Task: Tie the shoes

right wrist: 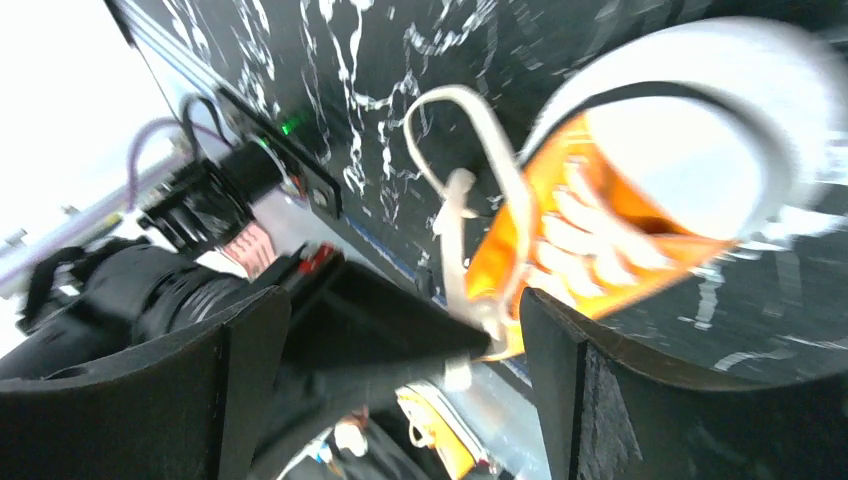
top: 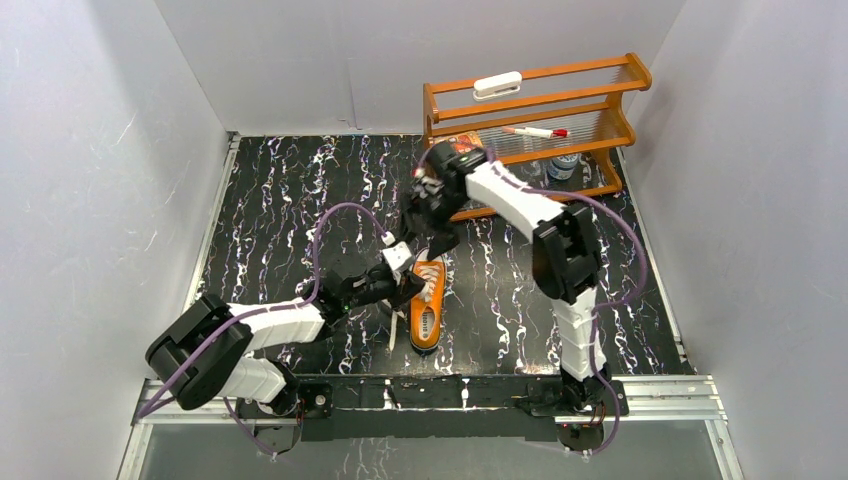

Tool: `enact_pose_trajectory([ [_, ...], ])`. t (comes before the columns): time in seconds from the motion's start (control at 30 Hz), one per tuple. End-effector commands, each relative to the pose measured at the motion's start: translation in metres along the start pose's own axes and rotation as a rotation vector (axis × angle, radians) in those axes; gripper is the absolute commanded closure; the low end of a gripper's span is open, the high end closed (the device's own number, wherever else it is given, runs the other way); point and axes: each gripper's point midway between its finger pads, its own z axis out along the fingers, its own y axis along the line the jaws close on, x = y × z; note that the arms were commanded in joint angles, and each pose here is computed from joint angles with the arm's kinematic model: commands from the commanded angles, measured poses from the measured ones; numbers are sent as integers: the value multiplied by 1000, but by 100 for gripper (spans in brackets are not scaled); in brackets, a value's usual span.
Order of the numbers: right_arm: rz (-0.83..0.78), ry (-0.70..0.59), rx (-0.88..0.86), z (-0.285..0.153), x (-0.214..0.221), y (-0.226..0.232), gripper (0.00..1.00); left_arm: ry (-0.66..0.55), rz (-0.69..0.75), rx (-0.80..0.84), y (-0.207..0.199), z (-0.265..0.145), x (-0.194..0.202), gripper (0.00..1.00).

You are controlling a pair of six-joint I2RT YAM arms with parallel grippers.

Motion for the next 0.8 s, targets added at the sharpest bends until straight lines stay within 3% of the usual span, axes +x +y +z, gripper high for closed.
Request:
enact_pose_trajectory([
  [0.0, -82, -244, -61, -93, -27, 2, 9, 84, -100, -78, 16, -3, 24, 100],
  [0.13, -39, -272, 24, -105, -21, -40, 10, 93, -168, -94, 21, -3, 26, 100],
  [0.23, -101, -298, 53, -98, -2, -50, 11, 85, -199, -100, 21, -4, 22, 100],
  [0.47, -497, -478, 36, -76, 44, -9, 15, 104, -300, -152, 31, -10, 22, 100],
  [0.77, -884, -575, 34, -1, 86, 35, 28, 130, -406, -118, 49, -12, 17, 100],
])
